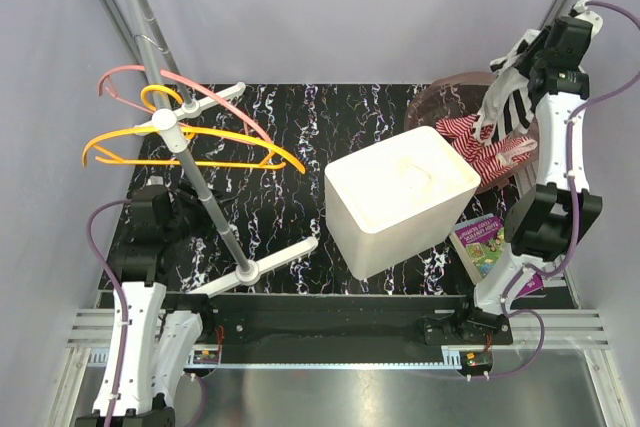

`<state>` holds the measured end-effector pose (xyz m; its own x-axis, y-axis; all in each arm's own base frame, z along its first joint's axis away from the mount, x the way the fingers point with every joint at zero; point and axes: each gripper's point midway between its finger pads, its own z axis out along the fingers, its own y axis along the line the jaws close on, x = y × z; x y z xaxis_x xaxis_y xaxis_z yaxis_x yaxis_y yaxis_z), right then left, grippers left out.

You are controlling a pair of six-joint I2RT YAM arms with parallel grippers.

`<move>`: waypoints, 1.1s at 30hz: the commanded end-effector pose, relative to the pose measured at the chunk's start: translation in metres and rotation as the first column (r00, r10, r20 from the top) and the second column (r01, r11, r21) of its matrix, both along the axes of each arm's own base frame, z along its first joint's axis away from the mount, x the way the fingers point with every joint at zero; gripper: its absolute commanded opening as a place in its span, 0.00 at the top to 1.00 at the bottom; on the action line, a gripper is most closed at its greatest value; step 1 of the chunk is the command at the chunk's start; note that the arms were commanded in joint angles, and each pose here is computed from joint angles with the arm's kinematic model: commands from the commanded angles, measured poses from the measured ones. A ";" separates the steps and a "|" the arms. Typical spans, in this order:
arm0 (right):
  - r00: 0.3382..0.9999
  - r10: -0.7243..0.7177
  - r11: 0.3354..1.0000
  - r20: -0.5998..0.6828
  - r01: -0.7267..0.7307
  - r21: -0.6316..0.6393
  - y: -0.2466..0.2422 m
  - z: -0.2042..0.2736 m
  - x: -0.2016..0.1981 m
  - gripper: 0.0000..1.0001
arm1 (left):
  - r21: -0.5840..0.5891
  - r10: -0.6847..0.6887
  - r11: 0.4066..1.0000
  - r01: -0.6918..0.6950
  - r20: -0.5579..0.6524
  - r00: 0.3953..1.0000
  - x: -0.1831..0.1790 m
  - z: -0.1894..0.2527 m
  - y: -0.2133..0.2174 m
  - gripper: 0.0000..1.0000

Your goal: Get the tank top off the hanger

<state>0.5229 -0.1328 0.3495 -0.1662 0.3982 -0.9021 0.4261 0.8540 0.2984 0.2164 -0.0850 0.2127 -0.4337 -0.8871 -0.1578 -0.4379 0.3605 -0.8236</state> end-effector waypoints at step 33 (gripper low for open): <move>0.955 0.189 0.971 -0.227 -0.147 0.191 0.141 0.023 -0.146 0.00 | 0.142 -0.114 0.984 0.112 0.009 0.993 -0.002 0.001 0.000 0.33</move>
<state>0.4142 0.0168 0.3627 -0.4740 0.4705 -0.7443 0.3199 0.8795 0.3523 0.2137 -0.0817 0.1961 -0.5187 -0.8202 -0.2411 -0.4495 0.5015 -0.7392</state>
